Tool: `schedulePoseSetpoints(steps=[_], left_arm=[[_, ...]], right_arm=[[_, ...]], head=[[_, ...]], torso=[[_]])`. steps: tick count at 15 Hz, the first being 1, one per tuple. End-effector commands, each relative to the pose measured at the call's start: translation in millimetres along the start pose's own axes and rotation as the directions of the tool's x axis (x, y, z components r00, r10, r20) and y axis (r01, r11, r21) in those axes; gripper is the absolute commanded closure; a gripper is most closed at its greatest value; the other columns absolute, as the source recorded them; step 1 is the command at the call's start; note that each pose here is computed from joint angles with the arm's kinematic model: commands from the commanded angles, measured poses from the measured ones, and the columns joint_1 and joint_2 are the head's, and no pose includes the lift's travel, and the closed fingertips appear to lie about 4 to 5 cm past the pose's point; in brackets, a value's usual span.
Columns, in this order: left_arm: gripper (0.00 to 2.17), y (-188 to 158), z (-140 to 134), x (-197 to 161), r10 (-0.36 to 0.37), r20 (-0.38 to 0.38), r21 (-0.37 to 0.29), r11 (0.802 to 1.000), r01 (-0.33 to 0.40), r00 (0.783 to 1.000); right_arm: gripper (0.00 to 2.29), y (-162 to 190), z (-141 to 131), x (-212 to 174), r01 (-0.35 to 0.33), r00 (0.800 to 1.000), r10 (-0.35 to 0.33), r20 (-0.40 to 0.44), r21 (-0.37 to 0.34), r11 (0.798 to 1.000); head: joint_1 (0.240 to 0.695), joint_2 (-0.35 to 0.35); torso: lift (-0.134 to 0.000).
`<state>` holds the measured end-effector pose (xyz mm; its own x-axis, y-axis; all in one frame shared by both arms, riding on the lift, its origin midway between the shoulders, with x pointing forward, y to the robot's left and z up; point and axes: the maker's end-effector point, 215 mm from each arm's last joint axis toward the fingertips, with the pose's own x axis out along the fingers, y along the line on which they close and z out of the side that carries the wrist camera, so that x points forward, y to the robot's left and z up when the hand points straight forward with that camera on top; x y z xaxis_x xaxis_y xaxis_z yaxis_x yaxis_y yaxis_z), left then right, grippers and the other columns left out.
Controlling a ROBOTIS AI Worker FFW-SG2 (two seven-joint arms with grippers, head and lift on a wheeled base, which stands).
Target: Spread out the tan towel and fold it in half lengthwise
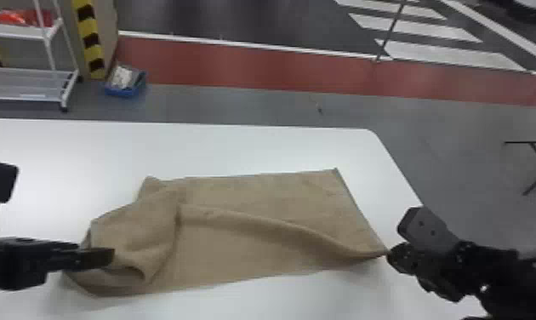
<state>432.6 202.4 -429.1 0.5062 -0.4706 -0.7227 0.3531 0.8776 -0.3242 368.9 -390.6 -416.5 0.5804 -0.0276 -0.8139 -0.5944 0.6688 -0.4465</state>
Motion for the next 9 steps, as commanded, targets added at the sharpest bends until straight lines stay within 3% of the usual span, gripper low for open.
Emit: schedulePoseSetpoints(steps=[1,5,7,8,9], left_arm=[[0.27,-9.5,-3.7,6.6,-0.002,-0.019,0.026,1.0,0.003,1.0],[0.34,-19.1,-8.8,5.5,-0.019,-0.039,0.018,1.0,0.02,0.999],[0.69,-23.2,-9.9,6.0,-0.029,-0.042,0.02,0.999,0.03,0.999],[0.96,-23.9,-7.7,6.1,-0.033,-0.036,0.026,0.999,0.034,0.999],[1.37,-23.9,-5.2,6.6,-0.033,-0.028,0.033,0.999,0.034,0.999]], right_arm=[[2.06,0.5,-2.5,0.2,0.0,1.0,0.0,-0.004,0.003,1.0],[2.06,2.3,-5.5,2.7,-0.003,1.0,0.003,-0.009,0.003,1.0],[2.06,3.6,-6.7,4.6,-0.006,1.0,0.006,-0.012,0.004,1.0],[2.06,3.3,-7.1,5.1,-0.004,1.0,0.004,-0.013,0.004,1.0],[2.06,3.3,-7.7,6.3,-0.003,1.0,0.003,-0.014,0.005,1.0]], head=[[0.695,-0.255],[0.695,-0.283],[0.695,-0.294],[0.695,-0.298],[0.695,-0.3]], torso=[[-0.125],[-0.125],[-0.125],[-0.125],[-0.125]])
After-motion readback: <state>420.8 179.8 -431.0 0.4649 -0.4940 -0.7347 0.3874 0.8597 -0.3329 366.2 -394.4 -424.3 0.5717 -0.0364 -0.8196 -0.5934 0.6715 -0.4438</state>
